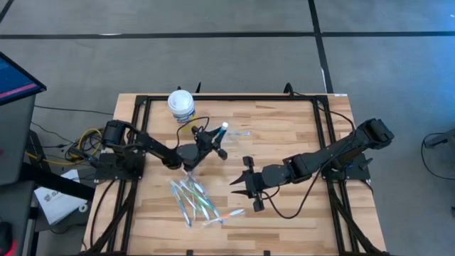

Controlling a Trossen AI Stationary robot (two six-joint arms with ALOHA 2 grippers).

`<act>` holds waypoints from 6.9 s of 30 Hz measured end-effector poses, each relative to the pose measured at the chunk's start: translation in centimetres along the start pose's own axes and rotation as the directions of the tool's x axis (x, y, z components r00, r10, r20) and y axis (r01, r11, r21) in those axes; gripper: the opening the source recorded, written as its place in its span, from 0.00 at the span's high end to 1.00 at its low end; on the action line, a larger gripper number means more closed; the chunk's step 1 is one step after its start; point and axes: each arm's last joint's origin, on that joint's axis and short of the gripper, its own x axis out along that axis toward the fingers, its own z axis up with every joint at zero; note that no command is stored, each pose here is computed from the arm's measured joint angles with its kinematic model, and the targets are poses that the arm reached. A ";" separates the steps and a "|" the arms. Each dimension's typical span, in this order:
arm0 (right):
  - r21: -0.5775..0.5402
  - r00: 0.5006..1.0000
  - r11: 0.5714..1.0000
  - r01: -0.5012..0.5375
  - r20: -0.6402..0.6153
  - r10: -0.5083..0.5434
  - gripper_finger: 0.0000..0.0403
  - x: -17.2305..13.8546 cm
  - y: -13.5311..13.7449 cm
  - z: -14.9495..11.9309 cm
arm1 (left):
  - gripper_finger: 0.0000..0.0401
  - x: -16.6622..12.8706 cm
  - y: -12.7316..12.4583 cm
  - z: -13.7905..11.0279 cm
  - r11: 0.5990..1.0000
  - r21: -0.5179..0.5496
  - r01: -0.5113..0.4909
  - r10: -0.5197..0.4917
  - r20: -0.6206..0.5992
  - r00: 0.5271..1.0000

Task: Pick & Place toothbrushing station
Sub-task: Put the blue mouthwash into the transparent organizer, then put the green toothbrush into the transparent organizer

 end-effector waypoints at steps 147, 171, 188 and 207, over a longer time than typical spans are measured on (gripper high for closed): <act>-0.062 1.000 0.998 -0.014 -0.026 0.013 0.72 -0.1 0.4 -0.3 | 0.56 2.1 -1.7 -0.6 0.997 0.073 0.003 0.000 -0.038 0.999; -0.020 1.000 1.000 -0.012 -0.001 0.012 0.72 -0.1 0.4 0.0 | 0.56 -9.6 -0.3 2.9 0.772 0.022 0.635 -0.608 -0.266 0.748; 0.005 1.000 1.000 -0.015 -0.005 0.015 0.72 -0.1 0.5 -0.1 | 0.56 -15.3 -1.3 1.3 0.603 -0.095 0.792 -0.728 -0.472 0.497; 0.015 1.000 1.000 -0.016 -0.009 0.016 0.72 -0.1 0.5 -0.1 | 0.64 -18.6 0.4 1.2 0.579 -0.188 0.793 -0.686 -0.639 0.349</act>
